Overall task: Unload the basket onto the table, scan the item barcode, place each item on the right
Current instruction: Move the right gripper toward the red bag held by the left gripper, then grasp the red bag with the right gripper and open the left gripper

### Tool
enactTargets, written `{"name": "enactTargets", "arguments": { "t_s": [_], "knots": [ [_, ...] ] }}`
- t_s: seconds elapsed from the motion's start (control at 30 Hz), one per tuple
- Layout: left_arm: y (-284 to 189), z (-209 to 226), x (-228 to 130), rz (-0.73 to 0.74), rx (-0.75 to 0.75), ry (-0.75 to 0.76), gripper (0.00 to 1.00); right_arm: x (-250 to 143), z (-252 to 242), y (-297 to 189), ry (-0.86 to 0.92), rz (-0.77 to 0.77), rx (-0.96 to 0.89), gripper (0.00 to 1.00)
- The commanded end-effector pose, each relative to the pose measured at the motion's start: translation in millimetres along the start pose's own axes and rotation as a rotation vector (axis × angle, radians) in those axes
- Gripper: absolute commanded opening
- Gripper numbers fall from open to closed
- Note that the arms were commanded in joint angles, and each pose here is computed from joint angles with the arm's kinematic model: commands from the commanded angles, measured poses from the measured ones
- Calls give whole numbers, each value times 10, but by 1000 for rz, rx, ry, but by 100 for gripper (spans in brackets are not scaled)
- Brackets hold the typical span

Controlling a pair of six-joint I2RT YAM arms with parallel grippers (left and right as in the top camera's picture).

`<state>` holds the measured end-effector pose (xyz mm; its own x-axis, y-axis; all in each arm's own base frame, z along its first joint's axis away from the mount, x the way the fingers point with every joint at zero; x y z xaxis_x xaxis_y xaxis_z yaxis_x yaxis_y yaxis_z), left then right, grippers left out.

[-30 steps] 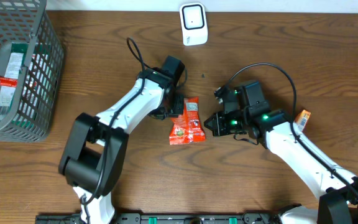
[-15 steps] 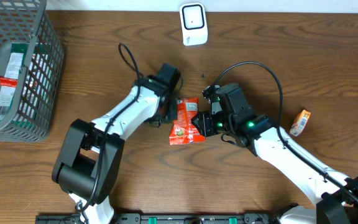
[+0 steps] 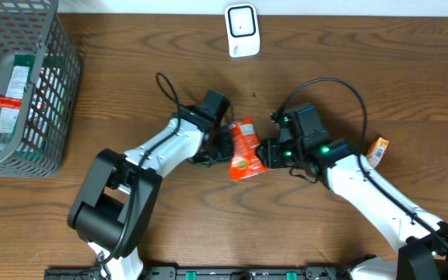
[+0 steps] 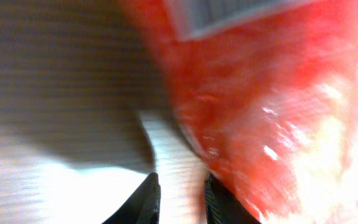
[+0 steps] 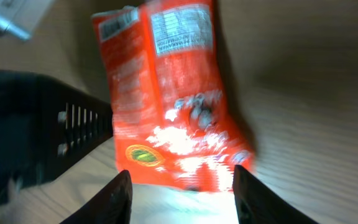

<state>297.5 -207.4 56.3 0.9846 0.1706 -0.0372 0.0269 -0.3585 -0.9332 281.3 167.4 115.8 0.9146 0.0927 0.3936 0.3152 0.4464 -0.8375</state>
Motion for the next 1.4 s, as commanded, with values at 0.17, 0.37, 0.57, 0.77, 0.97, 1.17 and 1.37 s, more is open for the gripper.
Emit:
{"name": "enactTargets", "arguments": {
  "t_s": [0.17, 0.37, 0.57, 0.77, 0.97, 1.17, 1.37],
  "knots": [
    [86, -641, -542, 164, -214, 167, 30, 49, -442, -228, 185, 25, 116, 52],
    [-7, -731, -474, 109, -222, 250, 33, 1, -644, -326, 229, 40, 133, 56],
    [-398, -586, 12, -230, -36, 357, 34, -7, -652, -325, 195, 41, 125, 59],
    [-503, -385, 188, -318, 73, 293, 34, 14, -648, -297, 169, 30, 88, 58],
    [-428, -232, 282, -336, 129, 167, 34, 114, -629, -277, 127, -20, 71, 54],
    [-252, -105, 230, -281, 165, 19, 30, 255, -462, -189, -85, -90, 63, 51],
    [-42, -153, 22, -96, 85, 10, 29, 315, -345, 0, -185, -117, -21, 54]
  ]
}}
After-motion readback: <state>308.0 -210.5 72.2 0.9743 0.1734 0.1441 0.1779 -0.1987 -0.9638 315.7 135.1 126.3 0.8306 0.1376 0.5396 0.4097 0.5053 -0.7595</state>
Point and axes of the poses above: each gripper's point midway between its finger pads, its own y axis out along the fingers, its own z axis along the line the jaws close on, x = y × z, the point moved 5 cm from there along -y, back along the fingers, and after that the axes turned 6 degrees about -y, right-handed, at the moved point
